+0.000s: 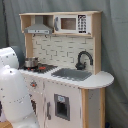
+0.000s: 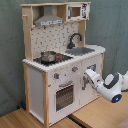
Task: Play with the kitchen
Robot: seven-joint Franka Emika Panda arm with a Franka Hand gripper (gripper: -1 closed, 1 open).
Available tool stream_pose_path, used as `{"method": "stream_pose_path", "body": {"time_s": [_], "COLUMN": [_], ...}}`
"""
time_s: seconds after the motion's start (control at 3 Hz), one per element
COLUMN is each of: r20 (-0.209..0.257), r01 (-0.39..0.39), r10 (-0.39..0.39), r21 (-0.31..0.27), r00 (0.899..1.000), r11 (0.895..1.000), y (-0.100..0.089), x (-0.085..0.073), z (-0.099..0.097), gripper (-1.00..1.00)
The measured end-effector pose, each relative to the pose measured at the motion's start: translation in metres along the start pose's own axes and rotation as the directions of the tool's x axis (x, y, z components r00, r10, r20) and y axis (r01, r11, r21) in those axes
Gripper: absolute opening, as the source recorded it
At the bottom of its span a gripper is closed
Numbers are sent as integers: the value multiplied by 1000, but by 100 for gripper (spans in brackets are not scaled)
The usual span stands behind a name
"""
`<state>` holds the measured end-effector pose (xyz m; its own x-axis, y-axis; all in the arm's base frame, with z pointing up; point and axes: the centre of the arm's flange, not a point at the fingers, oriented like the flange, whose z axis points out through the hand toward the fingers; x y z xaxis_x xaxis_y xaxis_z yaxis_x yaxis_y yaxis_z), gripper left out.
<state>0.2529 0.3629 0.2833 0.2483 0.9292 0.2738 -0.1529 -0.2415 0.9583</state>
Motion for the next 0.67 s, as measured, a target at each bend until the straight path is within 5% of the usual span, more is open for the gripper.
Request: {"method": "stream_pose_path", "body": {"time_s": [0.67], "r20": [8], "r01": [-160], "r10": [160], "r21": [23], "r00": [987], "r11": [987], "y": [-10], "x": [-10], "z": [17], "gripper": [100]}}
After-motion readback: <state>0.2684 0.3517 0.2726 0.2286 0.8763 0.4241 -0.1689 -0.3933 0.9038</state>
